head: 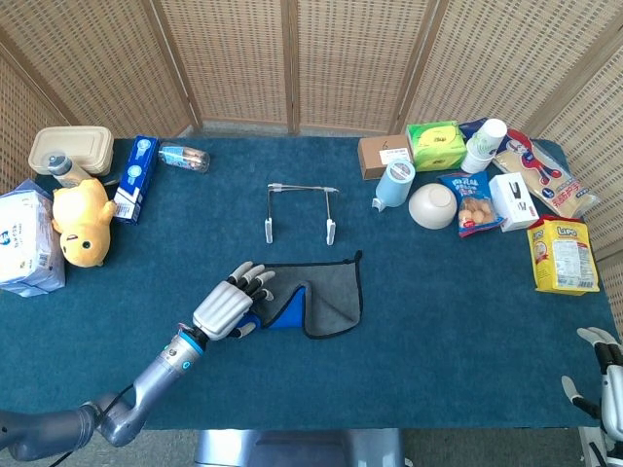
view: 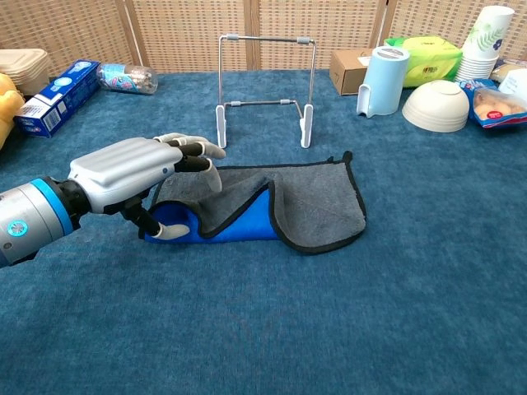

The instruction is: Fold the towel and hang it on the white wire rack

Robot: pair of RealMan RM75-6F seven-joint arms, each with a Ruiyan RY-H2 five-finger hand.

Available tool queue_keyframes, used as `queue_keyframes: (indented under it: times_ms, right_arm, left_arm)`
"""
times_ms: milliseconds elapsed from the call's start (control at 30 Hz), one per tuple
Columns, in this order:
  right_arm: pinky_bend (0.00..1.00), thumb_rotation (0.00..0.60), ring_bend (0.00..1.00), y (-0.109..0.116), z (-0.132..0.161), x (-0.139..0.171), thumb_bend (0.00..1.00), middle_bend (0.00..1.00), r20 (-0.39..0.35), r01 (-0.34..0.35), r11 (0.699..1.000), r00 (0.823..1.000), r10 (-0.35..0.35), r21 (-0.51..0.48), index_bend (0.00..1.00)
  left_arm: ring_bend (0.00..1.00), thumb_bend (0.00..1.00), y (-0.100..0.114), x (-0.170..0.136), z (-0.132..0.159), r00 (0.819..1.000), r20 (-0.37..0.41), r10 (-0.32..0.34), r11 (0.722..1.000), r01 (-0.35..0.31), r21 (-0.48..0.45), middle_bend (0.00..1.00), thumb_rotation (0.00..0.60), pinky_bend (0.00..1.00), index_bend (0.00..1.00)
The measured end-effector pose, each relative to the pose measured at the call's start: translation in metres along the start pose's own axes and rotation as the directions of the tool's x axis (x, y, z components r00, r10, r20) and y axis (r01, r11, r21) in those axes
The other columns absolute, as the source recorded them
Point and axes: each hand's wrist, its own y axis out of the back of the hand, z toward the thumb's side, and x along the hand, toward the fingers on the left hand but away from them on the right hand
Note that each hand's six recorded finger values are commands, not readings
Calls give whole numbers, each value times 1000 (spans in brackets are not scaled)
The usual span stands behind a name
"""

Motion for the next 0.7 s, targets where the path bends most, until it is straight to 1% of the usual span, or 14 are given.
queue_keyframes:
  times_ms: [233, 400, 700]
  right_arm:
    - [370, 600, 270, 0, -1, 1, 236, 221, 4, 2, 1000, 1000, -2, -2, 239]
    - [370, 600, 270, 3, -5, 4, 239, 221, 18, 13, 1000, 1000, -13, -3, 240]
    - [370, 600, 270, 3, -7, 5, 239, 220, 20, 17, 1000, 1000, -17, -6, 241]
  left_arm:
    - [0, 381, -2, 6, 5, 1000, 8, 5, 1000, -5, 3, 111, 600, 0, 314]
    - [0, 437, -3, 13, 11, 999, 26, 19, 1000, -19, 21, 137, 600, 0, 383]
    - [0, 489, -1, 16, 13, 999, 30, 38, 999, -39, 22, 153, 600, 0, 388]
